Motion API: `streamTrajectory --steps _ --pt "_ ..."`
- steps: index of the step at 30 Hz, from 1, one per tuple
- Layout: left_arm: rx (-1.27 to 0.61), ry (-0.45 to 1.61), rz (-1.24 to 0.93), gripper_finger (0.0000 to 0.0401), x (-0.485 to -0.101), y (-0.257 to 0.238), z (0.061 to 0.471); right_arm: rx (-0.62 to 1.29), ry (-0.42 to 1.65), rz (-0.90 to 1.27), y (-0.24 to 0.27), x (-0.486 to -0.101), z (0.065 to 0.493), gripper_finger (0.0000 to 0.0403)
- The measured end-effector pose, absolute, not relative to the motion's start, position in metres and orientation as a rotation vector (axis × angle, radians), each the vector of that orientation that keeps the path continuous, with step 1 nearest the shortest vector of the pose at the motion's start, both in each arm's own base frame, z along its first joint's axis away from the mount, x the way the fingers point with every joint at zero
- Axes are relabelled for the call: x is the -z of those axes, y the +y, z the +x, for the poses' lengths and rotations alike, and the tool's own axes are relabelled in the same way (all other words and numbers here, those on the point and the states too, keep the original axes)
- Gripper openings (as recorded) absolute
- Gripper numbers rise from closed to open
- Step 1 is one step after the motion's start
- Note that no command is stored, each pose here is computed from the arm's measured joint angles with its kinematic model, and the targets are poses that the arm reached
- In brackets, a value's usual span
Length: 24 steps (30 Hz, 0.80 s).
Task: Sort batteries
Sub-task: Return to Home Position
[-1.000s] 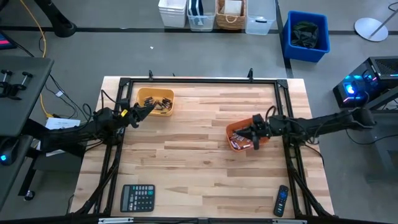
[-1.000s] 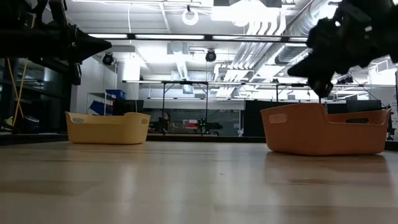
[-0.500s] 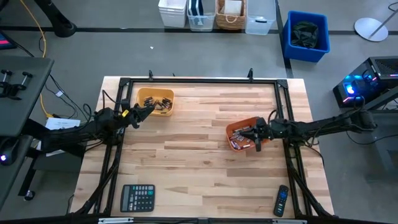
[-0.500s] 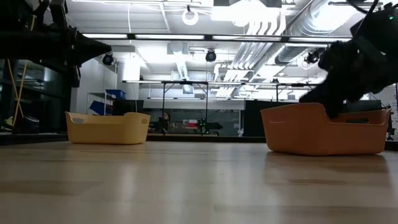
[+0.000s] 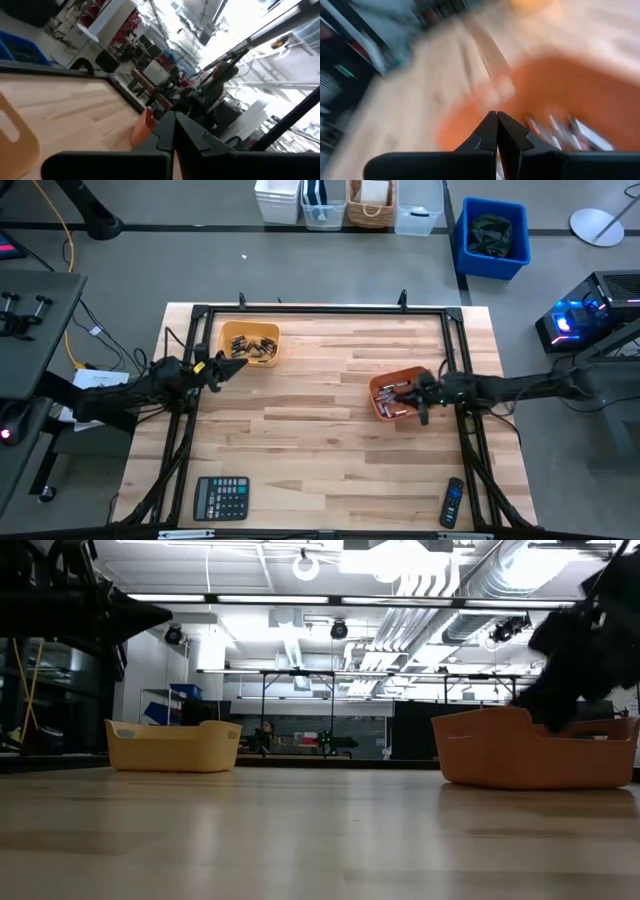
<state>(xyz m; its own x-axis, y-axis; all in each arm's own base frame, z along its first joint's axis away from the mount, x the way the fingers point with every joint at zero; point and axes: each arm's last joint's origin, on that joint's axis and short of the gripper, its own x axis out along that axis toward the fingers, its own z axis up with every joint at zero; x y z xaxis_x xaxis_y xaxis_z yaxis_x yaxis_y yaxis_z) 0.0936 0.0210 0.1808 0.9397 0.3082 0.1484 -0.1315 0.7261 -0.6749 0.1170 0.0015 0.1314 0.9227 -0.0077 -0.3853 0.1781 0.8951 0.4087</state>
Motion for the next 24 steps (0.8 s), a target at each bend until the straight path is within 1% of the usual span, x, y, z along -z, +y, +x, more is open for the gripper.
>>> streamTrajectory --steps 7,12,17,24 --pt "-0.259 -0.231 -0.721 0.0 -0.178 0.021 0.094 0.01 -0.014 0.472 0.0 -0.167 0.098 0.0" --pt "-0.261 -0.223 -0.72 0.0 -0.177 0.021 0.094 0.009 -0.178 0.471 -0.003 -0.182 0.096 0.0" --pt "-0.26 -0.206 -0.721 0.0 -0.176 0.02 0.094 0.032 -0.16 0.469 -0.005 -0.18 0.097 0.0" --pt "-0.267 -0.18 -0.722 0.0 -0.173 0.02 0.095 0.057 -0.056 0.47 -0.005 -0.17 0.099 0.0"
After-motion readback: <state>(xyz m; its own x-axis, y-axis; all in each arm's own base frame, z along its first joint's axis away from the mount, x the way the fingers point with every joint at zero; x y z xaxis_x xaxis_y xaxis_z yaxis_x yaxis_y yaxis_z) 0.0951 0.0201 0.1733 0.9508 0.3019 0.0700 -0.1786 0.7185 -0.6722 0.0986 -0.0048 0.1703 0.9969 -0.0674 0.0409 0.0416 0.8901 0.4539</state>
